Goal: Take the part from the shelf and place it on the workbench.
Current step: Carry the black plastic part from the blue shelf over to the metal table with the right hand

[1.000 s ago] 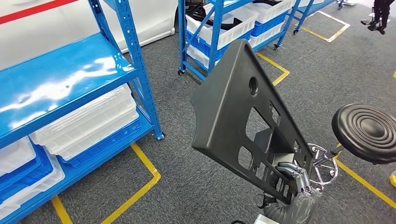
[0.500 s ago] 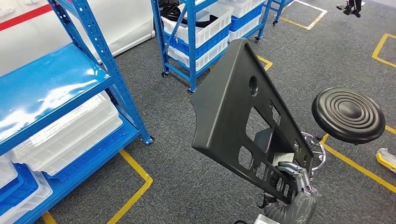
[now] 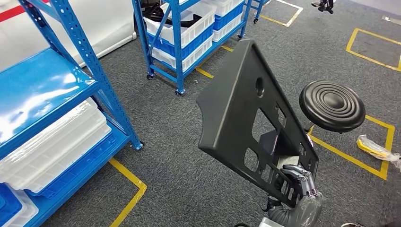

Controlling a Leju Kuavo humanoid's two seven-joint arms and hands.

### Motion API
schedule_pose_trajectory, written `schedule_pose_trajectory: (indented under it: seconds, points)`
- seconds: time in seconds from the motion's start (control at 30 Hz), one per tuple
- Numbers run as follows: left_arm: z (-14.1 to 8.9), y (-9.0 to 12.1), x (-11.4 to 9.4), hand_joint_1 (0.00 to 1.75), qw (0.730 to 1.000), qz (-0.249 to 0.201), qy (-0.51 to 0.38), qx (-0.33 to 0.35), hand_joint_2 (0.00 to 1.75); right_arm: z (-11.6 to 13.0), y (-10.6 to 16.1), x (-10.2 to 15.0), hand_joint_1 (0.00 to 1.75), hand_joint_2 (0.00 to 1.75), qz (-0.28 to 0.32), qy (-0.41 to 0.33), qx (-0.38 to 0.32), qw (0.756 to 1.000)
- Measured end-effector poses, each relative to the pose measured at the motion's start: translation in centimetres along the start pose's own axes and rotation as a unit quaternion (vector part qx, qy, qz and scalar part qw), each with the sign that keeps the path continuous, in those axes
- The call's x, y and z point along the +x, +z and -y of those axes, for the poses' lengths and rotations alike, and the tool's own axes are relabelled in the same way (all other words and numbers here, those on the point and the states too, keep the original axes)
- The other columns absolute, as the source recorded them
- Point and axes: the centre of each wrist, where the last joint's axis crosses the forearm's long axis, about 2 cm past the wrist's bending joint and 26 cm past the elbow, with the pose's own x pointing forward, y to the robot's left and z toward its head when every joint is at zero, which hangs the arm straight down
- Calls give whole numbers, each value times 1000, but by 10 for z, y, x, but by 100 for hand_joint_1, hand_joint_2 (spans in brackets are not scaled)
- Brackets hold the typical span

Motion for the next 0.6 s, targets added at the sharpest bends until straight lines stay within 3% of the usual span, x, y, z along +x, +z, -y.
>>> schedule_pose_trajectory:
  seconds: [0.6]
  points:
    - [0,0,0,0,1000,0,0,-1,175,0,0,1,175,175,-1,-2,-1,1000]
